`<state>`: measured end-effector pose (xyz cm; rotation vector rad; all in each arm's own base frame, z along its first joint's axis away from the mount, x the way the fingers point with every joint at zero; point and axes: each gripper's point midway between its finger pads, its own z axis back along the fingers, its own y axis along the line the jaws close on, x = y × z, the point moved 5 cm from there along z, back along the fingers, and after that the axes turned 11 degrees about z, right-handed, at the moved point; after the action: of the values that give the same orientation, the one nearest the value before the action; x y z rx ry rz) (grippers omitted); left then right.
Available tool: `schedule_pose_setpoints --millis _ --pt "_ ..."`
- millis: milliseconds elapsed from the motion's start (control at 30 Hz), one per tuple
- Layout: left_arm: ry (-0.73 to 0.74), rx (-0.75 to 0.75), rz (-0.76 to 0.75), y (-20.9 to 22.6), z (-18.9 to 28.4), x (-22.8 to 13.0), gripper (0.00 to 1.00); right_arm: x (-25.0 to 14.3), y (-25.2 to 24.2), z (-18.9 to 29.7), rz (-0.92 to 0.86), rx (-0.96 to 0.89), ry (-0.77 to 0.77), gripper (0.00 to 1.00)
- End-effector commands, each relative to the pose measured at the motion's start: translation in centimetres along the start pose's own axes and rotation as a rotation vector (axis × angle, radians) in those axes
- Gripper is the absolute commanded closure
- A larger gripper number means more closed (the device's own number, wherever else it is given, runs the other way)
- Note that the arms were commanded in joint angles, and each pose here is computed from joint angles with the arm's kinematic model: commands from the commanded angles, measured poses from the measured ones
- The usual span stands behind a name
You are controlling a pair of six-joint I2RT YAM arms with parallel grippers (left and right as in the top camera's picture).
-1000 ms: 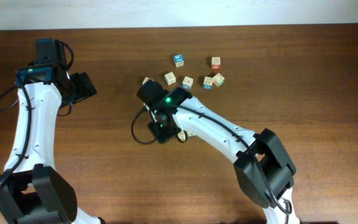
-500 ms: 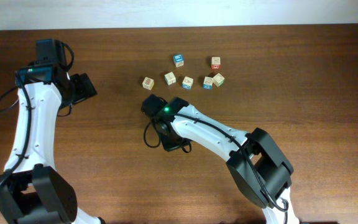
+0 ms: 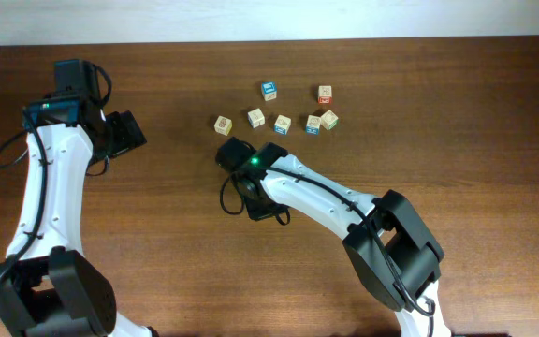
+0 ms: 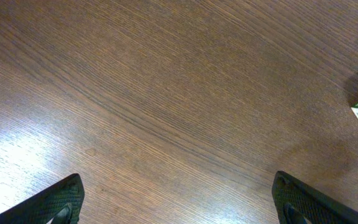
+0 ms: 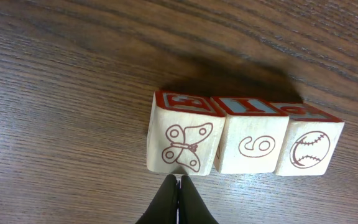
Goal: Rotate 3 blocks
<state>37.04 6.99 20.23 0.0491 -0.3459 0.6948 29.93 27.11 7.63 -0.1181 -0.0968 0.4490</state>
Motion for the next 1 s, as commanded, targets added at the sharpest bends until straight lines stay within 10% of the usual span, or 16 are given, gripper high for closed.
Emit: schedule_pose_setpoints --millis 0,167,367,967 --pt "0.010 0.016 0.011 0.2 -0.4 -0.2 0.05 -0.1 -0.3 -0.8 -0.008 -0.025 0.014 0.96" --pt "0.094 -0.063 -0.073 -3.2 -0.4 -2.9 0.10 1.6 -3.2 9.1 -0.051 0.108 -0.143 0.95" --pt "0.210 -0.087 -0.288 -9.9 -3.2 -9.1 0.12 -2.1 -14.5 2.7 -0.255 0.282 0.070 0.96" --pt "0.235 -0.080 -0.301 -10.4 -4.2 -9.7 0.11 -1.2 -8.0 -2.5 -0.483 0.490 -0.012 0.96"
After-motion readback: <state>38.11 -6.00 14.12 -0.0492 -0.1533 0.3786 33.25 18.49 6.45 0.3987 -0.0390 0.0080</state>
